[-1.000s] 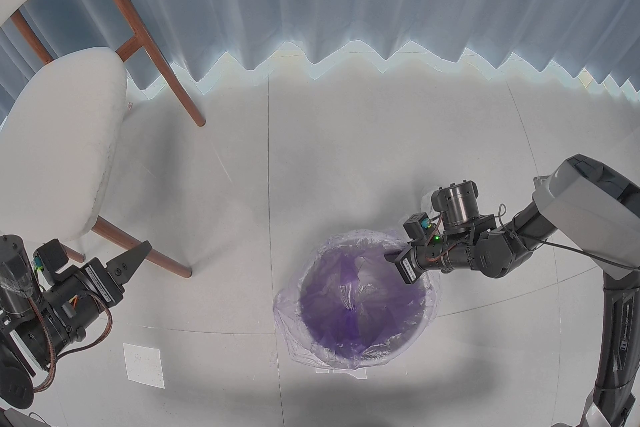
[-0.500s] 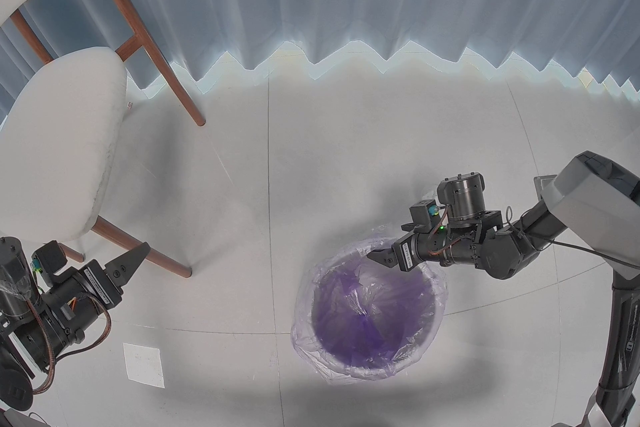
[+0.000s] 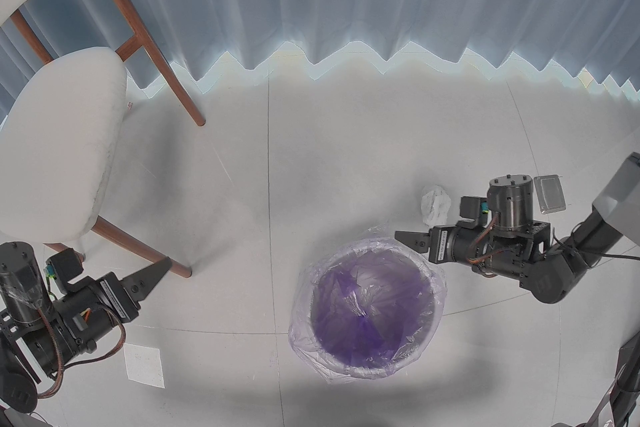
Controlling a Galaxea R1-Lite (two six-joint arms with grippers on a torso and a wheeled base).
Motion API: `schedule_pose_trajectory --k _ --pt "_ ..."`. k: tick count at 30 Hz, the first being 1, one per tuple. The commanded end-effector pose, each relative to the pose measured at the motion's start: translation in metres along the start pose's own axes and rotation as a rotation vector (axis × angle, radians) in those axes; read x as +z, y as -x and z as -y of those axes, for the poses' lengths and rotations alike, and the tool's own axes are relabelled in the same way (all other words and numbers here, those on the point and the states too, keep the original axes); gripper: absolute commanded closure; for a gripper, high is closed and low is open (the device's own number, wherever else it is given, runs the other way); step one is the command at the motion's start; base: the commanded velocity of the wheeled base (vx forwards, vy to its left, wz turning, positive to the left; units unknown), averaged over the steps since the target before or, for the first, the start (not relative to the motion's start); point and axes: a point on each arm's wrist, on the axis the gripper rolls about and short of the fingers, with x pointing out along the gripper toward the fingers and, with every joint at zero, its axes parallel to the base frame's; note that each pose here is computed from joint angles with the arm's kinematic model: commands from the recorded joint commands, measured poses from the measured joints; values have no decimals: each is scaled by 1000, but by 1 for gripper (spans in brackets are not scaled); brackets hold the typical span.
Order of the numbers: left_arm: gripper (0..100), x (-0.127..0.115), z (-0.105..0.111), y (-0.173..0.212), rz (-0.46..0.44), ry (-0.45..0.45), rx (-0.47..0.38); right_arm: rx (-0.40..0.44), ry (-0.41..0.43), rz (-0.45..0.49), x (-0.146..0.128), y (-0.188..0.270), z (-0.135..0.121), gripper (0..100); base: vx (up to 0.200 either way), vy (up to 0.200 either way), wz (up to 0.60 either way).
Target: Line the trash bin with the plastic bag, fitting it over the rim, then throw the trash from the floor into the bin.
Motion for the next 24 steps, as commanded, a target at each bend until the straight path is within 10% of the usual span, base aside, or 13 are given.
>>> schedule_pose_trajectory --k 1,7,24 --pt "0 -28 4 -28 -221 -32 15 -77 -170 87 -1 60 -1 0 0 0 0" --pt "0 -72 -4 -73 -430 -96 101 -241 -298 86 -29 106 32 0 0 0 0" --pt "0 -99 -11 -114 -393 -106 -5 -273 -408 100 -73 128 43 0 -129 0 0"
